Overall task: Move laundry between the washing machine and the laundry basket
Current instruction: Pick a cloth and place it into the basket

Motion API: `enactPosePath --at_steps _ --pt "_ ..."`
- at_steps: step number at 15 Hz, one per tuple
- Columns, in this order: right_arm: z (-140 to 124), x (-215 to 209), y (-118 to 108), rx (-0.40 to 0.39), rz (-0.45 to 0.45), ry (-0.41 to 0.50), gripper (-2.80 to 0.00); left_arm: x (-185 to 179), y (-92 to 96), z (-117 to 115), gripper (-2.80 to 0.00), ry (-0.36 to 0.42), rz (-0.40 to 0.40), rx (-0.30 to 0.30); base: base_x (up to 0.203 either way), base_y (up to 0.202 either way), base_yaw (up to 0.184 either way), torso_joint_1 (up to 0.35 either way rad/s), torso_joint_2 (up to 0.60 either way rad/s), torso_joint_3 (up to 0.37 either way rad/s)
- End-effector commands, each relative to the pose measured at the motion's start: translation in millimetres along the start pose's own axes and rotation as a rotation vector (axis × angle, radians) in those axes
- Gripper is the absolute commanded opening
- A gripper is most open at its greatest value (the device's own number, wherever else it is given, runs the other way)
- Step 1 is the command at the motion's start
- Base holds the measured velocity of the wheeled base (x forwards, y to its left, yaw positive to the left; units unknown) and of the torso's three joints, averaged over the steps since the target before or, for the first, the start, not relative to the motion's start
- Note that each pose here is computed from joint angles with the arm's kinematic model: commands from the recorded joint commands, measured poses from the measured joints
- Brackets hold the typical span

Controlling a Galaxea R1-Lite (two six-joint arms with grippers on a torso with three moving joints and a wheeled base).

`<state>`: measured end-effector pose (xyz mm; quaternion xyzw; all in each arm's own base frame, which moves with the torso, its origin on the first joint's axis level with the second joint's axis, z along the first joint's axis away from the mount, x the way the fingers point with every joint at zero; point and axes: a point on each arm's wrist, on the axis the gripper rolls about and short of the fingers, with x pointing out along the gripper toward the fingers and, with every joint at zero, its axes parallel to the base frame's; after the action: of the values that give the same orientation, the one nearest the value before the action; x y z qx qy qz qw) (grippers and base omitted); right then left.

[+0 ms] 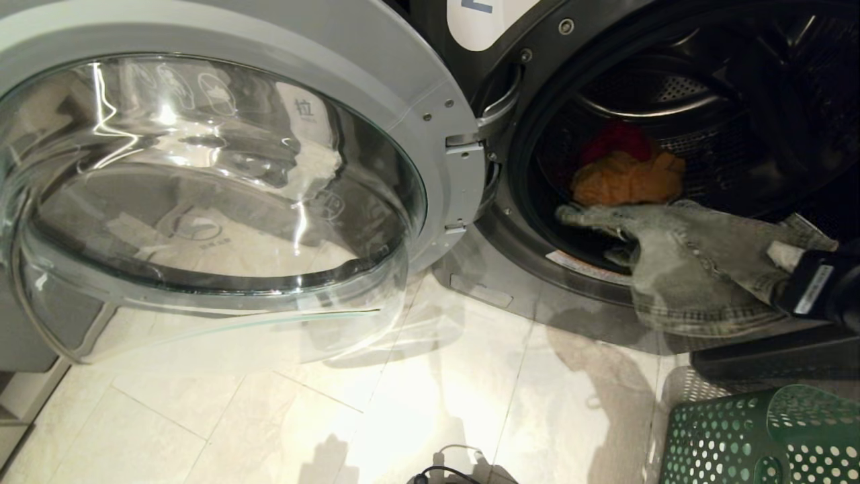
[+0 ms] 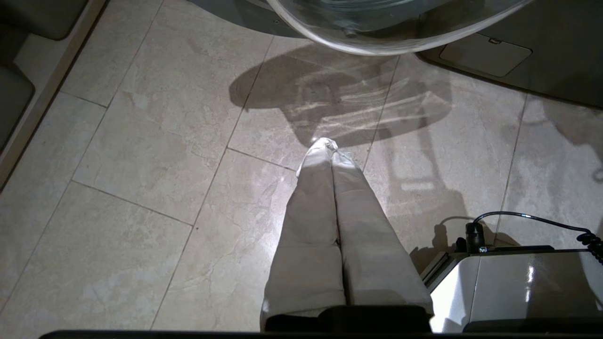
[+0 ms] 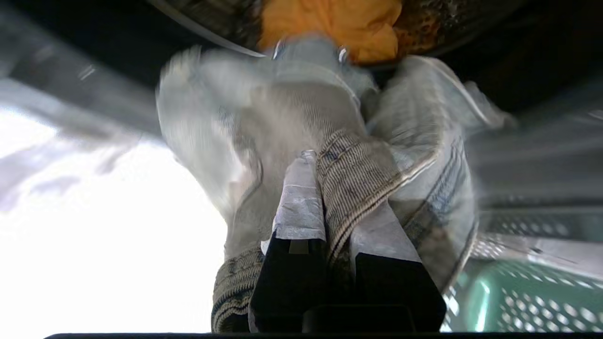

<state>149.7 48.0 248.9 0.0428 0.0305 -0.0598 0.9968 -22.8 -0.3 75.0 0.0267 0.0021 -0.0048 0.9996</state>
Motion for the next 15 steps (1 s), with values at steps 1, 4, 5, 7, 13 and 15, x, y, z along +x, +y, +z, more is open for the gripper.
enactPosePath --at_steps 1,4,5,7,13,15 --pt "10.5 -59.9 -27.4 0.031 0.046 -0.059 -2.80 0.1 0.0 0.0 -2.80 0.002 0.000 0.000 0.000 0.000 0.000 0.000 0.00 0.000" --pt "0.4 -108.6 -56.7 0.015 0.061 -0.038 -2.80 0.1 0.0 0.0 -2.80 0.002 0.000 0.000 0.000 0.000 0.000 0.000 0.00 0.000" --pt "-0.8 -120.1 -64.2 0.017 0.052 -0.050 -2.80 0.1 0.0 0.0 -2.80 0.002 0.000 0.000 0.000 0.000 0.000 0.000 0.00 0.000" --pt "-0.4 -128.0 -70.0 0.012 0.003 -0.061 -2.80 0.1 0.0 0.0 -2.80 0.002 0.000 0.000 0.000 0.000 0.000 0.000 0.00 0.000" --pt "3.8 -157.5 -80.6 0.033 0.010 -0.109 -2.80 0.1 0.0 0.0 -2.80 0.002 0.000 0.000 0.000 0.000 0.000 0.000 0.00 0.000" --pt "8.2 -172.0 -78.6 0.030 -0.032 -0.120 -2.80 0.1 0.0 0.0 -2.80 0.002 0.000 0.000 0.000 0.000 0.000 0.000 0.00 0.000"
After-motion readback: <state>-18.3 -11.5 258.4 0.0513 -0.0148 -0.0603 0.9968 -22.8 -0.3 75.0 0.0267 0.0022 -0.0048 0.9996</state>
